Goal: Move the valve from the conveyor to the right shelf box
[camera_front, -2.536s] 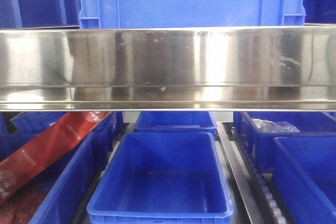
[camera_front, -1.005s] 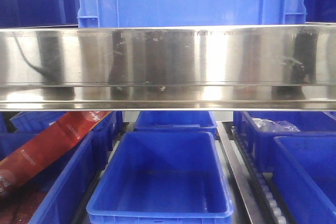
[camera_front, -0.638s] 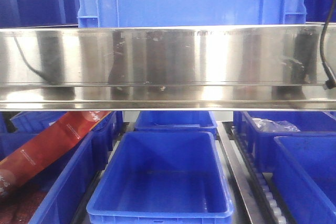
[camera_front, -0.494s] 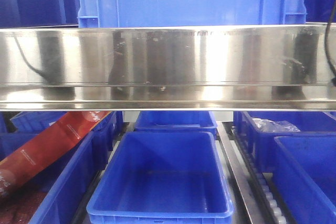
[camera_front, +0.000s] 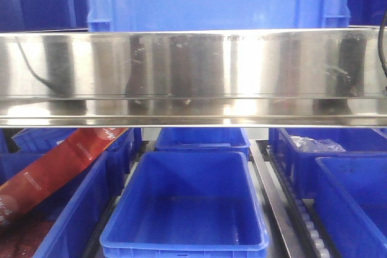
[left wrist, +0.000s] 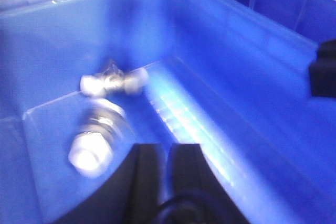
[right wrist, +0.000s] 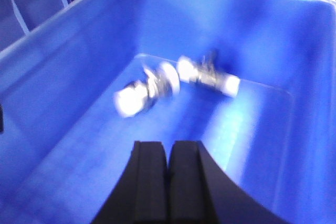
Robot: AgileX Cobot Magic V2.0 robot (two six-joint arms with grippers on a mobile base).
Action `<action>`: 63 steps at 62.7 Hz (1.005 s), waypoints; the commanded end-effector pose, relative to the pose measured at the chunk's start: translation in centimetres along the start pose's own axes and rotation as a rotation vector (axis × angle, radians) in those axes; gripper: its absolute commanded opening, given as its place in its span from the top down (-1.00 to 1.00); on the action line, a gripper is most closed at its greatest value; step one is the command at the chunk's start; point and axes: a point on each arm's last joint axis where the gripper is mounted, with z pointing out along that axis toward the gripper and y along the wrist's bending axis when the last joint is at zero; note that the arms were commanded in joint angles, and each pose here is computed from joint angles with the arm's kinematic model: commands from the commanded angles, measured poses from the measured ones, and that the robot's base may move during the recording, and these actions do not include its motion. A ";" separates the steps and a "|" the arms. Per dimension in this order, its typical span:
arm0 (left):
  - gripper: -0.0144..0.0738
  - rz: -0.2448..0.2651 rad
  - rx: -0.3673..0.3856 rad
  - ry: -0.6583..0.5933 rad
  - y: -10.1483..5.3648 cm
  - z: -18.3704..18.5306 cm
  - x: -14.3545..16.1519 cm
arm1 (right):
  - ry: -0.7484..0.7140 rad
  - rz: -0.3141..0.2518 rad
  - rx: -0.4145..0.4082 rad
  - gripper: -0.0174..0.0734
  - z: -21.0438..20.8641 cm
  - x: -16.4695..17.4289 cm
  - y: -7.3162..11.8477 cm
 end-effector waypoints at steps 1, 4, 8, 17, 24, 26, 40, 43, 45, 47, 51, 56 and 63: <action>0.92 -0.001 0.004 -0.056 -0.2 -1.2 -1.0 | -0.030 -0.011 -0.004 0.99 -0.7 -0.5 0.3; 0.92 -0.001 0.004 -0.053 -0.3 -1.5 -1.0 | -0.027 -0.011 -0.005 0.99 -0.7 -0.5 0.3; 0.92 0.003 0.002 -0.041 -0.3 -2.3 -1.2 | -0.017 -0.012 -0.008 0.99 -1.2 -0.5 0.4; 0.92 0.000 -0.084 -0.049 0.5 -4.3 -1.6 | -0.070 -0.044 0.024 0.99 -3.2 -1.0 0.5; 0.92 -0.033 -0.100 -0.078 0.6 -5.3 -1.4 | -0.149 -0.043 0.044 0.99 -4.6 -0.7 0.4; 0.92 -0.036 -0.097 -0.085 0.6 -5.7 -1.2 | -0.169 -0.042 0.051 0.99 -5.0 -0.4 0.4; 0.92 -0.041 -0.072 -0.216 0.3 -8.7 0.1 | -0.348 -0.043 0.101 0.99 -9.0 3.6 0.4; 0.92 -0.039 -0.067 -0.240 0.3 -9.3 0.8 | -0.368 -0.043 0.109 0.99 -9.8 4.8 0.4; 0.92 -0.037 -0.064 -0.257 0.3 -9.7 1.4 | -0.375 -0.041 0.112 0.99 -10.3 5.7 0.4; 0.92 -0.035 -0.060 -0.272 0.2 -10.2 2.0 | -0.377 -0.040 0.115 0.99 -10.8 6.7 0.4; 0.92 -0.031 -0.053 -0.303 0.1 -11.1 3.4 | -0.391 -0.039 0.121 0.99 -11.8 8.4 0.4; 0.92 -0.027 -0.044 -0.347 0.1 -12.5 5.3 | -0.413 -0.037 0.128 0.99 -13.0 10.4 0.5; 0.92 -0.026 -0.040 -0.371 0.1 -14.4 8.2 | -0.422 -0.036 0.133 0.99 -14.3 13.0 0.5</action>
